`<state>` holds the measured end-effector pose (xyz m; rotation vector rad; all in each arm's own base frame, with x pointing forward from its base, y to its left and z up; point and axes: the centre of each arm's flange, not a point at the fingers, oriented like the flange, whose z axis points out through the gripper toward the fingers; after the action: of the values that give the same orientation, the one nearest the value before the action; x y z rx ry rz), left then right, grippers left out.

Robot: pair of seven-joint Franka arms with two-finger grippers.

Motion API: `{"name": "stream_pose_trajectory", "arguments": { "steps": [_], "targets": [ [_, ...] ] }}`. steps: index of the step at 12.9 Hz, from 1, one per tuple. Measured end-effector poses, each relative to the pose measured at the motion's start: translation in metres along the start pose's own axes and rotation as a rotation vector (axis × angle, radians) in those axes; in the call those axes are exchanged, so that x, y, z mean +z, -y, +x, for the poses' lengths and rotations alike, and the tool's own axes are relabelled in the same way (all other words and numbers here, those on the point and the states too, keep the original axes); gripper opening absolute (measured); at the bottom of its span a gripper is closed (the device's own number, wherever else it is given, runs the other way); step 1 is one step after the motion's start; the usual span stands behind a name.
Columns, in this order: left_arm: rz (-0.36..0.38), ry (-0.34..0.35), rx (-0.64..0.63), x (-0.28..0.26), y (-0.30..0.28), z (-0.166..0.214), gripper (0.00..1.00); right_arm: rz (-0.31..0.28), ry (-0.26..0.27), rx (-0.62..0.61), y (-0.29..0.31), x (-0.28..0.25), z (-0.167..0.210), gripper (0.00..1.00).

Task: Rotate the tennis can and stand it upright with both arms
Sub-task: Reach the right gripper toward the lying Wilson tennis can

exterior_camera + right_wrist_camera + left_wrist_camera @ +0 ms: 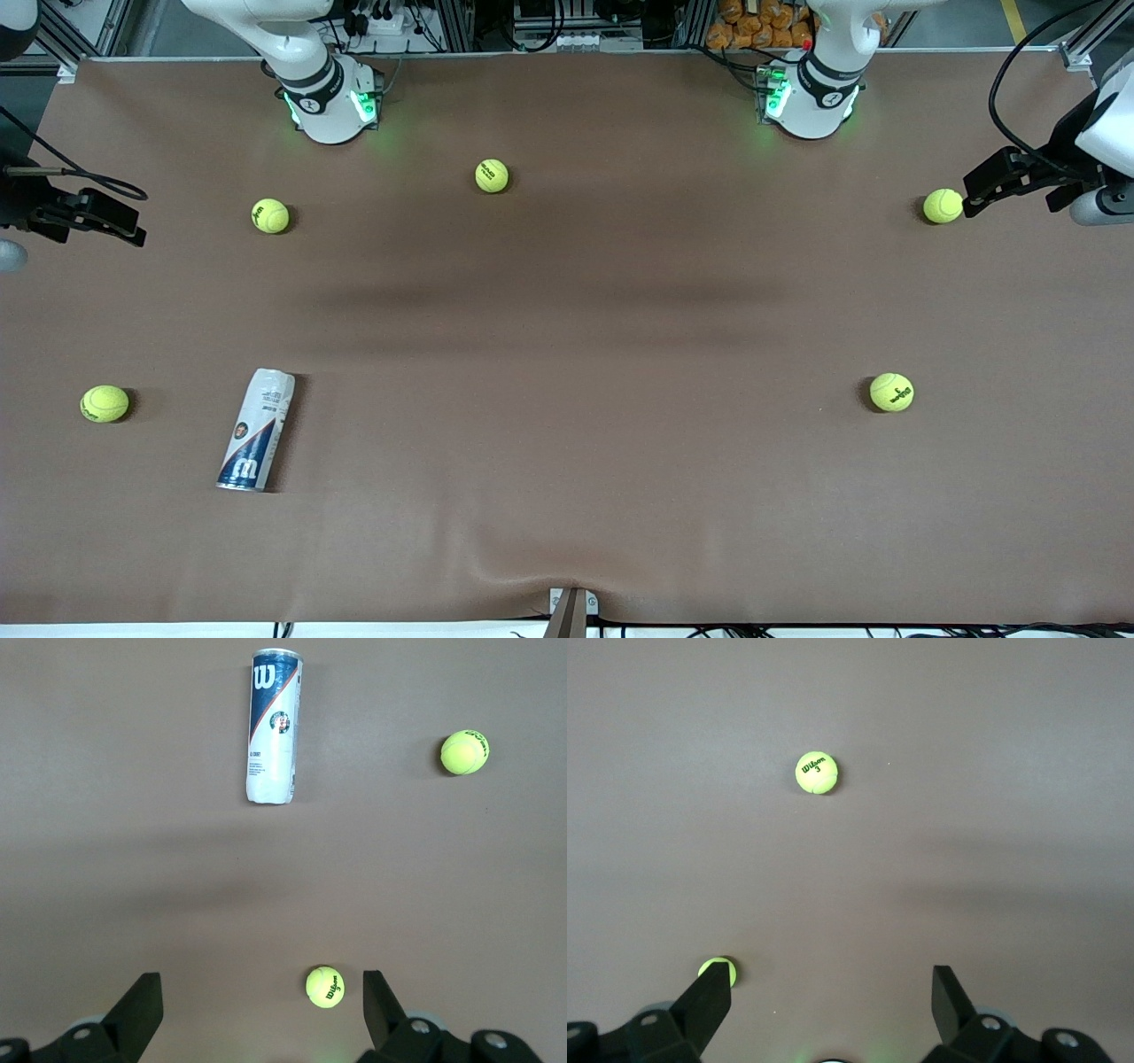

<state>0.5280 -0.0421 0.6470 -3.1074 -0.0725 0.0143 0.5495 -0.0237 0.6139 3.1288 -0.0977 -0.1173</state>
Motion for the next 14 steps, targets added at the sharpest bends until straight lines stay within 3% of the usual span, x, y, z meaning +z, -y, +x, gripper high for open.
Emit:
{"name": "stream_pose_trajectory", "arguments": {
  "steps": [8,14],
  "targets": [
    [-0.001,-0.010,-0.011,-0.005,0.006,0.001,1.00,0.004,-0.007,-0.002,0.002,0.015,0.012,1.00],
    [-0.001,-0.005,-0.011,-0.003,0.006,0.001,1.00,0.000,0.021,-0.007,0.009,0.167,0.105,1.00]
  ]
}}
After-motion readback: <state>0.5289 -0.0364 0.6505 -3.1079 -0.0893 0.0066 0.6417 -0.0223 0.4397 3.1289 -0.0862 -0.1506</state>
